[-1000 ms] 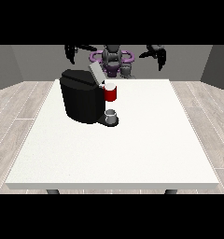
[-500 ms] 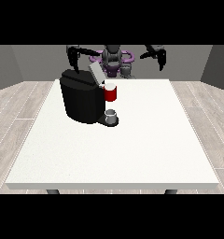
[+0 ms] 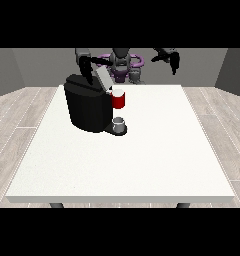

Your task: Insert the coffee pod into the coffee machine and close the lid

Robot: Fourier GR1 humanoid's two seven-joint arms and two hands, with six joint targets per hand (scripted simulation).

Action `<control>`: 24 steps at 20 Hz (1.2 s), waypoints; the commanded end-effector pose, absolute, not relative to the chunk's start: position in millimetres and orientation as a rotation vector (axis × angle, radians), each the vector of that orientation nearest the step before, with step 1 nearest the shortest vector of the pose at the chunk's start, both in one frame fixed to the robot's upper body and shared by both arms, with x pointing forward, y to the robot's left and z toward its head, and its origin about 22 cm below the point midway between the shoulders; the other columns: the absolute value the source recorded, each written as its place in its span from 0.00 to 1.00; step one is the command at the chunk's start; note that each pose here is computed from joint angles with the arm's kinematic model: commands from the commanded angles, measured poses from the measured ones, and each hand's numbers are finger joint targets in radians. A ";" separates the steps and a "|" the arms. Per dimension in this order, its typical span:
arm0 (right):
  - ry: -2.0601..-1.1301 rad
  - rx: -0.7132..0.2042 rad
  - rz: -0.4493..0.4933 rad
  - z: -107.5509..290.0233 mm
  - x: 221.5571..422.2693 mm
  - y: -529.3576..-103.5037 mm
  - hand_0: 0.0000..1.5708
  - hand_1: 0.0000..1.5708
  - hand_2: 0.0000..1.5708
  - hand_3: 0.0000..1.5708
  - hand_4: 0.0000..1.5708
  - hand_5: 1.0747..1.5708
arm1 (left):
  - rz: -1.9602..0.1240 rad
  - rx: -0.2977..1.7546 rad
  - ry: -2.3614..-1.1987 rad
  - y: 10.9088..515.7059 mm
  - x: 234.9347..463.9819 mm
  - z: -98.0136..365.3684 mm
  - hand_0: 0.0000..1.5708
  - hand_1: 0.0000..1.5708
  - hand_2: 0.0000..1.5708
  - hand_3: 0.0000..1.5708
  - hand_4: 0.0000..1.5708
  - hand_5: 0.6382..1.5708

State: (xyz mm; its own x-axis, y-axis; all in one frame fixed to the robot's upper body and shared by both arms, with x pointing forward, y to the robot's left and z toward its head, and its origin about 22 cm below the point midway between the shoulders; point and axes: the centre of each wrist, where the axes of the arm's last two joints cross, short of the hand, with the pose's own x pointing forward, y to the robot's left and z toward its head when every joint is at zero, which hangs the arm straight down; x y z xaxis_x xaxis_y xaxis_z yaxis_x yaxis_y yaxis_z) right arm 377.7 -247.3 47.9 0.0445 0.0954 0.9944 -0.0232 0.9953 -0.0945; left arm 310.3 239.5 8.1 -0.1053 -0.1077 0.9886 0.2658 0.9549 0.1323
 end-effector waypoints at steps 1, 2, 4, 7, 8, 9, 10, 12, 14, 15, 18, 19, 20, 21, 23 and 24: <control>-1.557 -0.052 0.131 75.5 395.5 -251.0 0.00 0.00 0.00 0.00 0.00 1.00 | -0.314 -0.119 -1.682 243.3 307.6 24.9 0.00 0.00 0.00 0.00 0.24 1.00; -1.583 -0.039 0.153 69.8 394.3 -217.0 0.00 0.00 0.00 0.00 0.05 1.00 | -0.296 -0.086 -1.696 239.7 312.3 25.2 0.00 0.00 0.00 0.00 0.23 1.00; -1.584 -0.039 0.139 83.9 403.7 -223.9 0.00 0.00 0.00 0.00 0.05 1.00 | -0.317 -0.097 -1.703 222.3 305.5 25.1 0.00 0.00 0.00 0.00 0.24 1.00; -1.597 -0.049 0.168 64.5 396.4 -215.9 0.00 0.00 0.00 0.00 0.13 1.00 | -0.294 -0.069 -1.720 240.8 297.7 24.9 0.00 0.00 0.00 0.00 0.20 1.00; -1.622 -0.031 0.195 88.8 405.7 -215.8 0.00 0.00 0.00 0.00 0.10 1.00 | -0.278 -0.022 -1.727 255.4 307.9 34.4 0.00 0.00 0.00 0.00 0.20 1.00; -1.637 -0.052 0.210 91.3 408.5 -205.1 0.00 0.00 0.00 0.00 0.08 1.00 | -0.308 -0.025 -1.757 251.9 315.0 43.3 0.00 0.00 0.00 0.00 0.21 1.00; -1.641 -0.063 0.204 95.5 408.5 -227.7 0.00 0.00 0.00 0.00 0.13 1.00 | -0.306 -0.025 -1.705 267.4 301.4 32.4 0.00 0.00 0.00 0.00 0.20 1.00; -1.718 -0.021 0.268 115.4 411.9 -187.3 0.00 0.00 0.00 0.00 0.10 1.00 | -0.294 0.009 -1.756 263.8 305.0 18.1 0.00 0.00 0.00 0.00 0.22 1.00; -1.626 -0.072 0.292 115.5 417.0 -212.0 0.00 0.00 0.00 0.00 0.08 1.00 | -0.322 -0.052 -1.675 219.7 299.2 30.4 0.00 0.00 0.00 0.00 0.23 1.00; -1.675 -0.041 0.330 123.5 415.9 -187.7 0.00 0.00 0.00 0.00 0.03 1.00 | -0.313 -0.009 -1.709 247.9 303.3 21.4 0.00 0.00 0.00 0.00 0.22 1.00; -1.705 -0.059 0.328 139.1 419.1 -188.7 0.00 0.00 0.00 0.00 0.00 1.00 | -0.319 -0.018 -1.680 259.7 309.3 32.6 0.00 0.00 0.00 0.00 0.23 1.00; -1.671 -0.057 0.331 124.3 416.4 -186.4 0.00 0.00 0.00 0.00 0.00 1.00 | -0.326 -0.049 -1.704 254.1 310.9 42.7 0.00 0.00 0.00 0.00 0.23 1.00; -1.699 -0.043 0.343 131.0 414.3 -168.6 0.00 0.00 0.00 0.00 0.00 1.00 | -0.323 -0.048 -1.686 250.7 304.7 22.9 0.00 0.00 0.00 0.00 0.24 1.00; -1.686 -0.015 0.373 133.2 412.6 -156.0 0.00 0.00 0.00 0.00 0.00 1.00 | -0.316 -0.037 -1.702 255.1 307.5 22.4 0.00 0.00 0.00 0.00 0.23 1.00; -1.690 -0.064 0.362 136.1 415.1 -166.7 0.00 0.00 0.00 0.00 0.00 1.00 | -0.354 -0.080 -1.674 241.0 309.7 35.4 0.00 0.00 0.00 0.00 0.26 1.00; -1.749 -0.062 0.410 147.6 412.3 -157.5 0.00 0.00 0.00 0.00 0.00 1.00 | -0.349 -0.042 -1.717 257.8 312.0 29.9 0.00 0.00 0.00 0.00 0.25 1.00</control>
